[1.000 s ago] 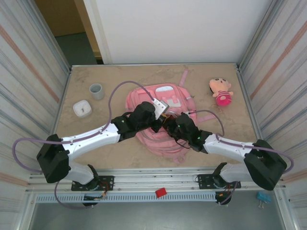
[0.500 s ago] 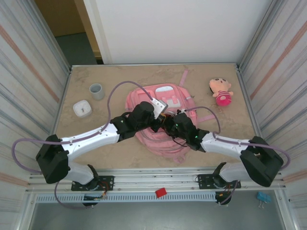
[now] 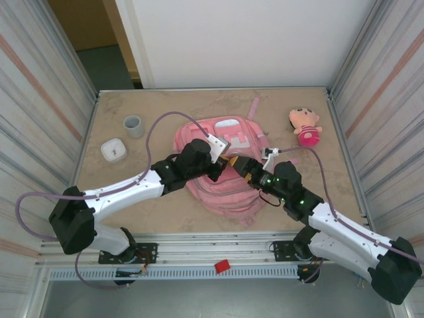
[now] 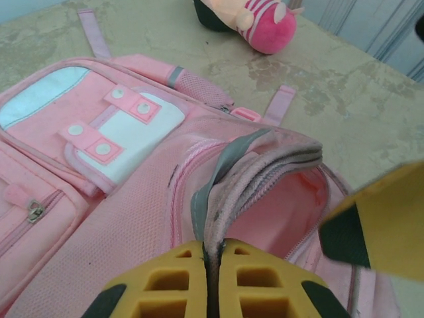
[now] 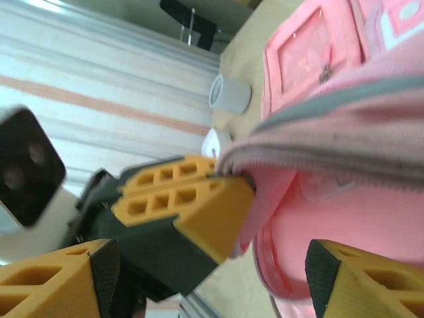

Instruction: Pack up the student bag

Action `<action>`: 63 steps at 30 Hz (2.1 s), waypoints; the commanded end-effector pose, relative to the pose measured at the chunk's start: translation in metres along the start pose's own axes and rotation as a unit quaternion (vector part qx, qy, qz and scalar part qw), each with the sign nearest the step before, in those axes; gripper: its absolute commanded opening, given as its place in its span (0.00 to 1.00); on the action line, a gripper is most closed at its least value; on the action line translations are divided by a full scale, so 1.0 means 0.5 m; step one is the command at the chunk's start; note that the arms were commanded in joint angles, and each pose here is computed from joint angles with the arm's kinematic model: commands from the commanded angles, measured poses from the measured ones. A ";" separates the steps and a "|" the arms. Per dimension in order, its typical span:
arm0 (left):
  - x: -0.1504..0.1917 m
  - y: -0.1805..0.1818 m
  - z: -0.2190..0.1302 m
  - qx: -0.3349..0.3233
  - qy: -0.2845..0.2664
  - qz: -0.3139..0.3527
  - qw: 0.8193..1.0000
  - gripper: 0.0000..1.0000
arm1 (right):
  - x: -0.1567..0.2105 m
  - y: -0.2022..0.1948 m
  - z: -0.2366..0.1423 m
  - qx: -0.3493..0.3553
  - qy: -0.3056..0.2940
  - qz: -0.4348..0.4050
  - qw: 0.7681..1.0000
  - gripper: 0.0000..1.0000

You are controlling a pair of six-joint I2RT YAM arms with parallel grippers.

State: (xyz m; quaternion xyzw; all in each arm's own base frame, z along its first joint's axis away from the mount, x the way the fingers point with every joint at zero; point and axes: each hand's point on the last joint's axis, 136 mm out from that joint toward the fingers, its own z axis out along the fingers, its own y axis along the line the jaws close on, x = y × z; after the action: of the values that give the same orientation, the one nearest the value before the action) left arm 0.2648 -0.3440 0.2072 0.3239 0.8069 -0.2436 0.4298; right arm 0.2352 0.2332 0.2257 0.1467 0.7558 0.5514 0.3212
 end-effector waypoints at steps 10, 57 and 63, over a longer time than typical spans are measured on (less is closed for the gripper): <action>-0.033 -0.015 -0.047 0.048 -0.036 0.016 0.998 0.46 | -0.054 -0.022 0.020 -0.007 0.004 0.061 0.998 0.75; 0.246 0.118 -0.067 0.238 0.171 0.254 0.922 0.38 | -0.055 -0.050 0.037 0.032 0.019 0.051 0.998 0.72; 0.252 0.116 -0.070 0.228 0.163 0.245 0.928 0.26 | -0.053 -0.055 0.037 0.035 0.020 0.054 0.998 0.72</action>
State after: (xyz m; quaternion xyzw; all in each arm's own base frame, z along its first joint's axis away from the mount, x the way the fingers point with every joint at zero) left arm 0.2376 -0.2408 0.1063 0.6415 0.6841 -0.2490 0.2417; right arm 0.2655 0.2229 0.1968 0.1935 0.7758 0.5443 0.2538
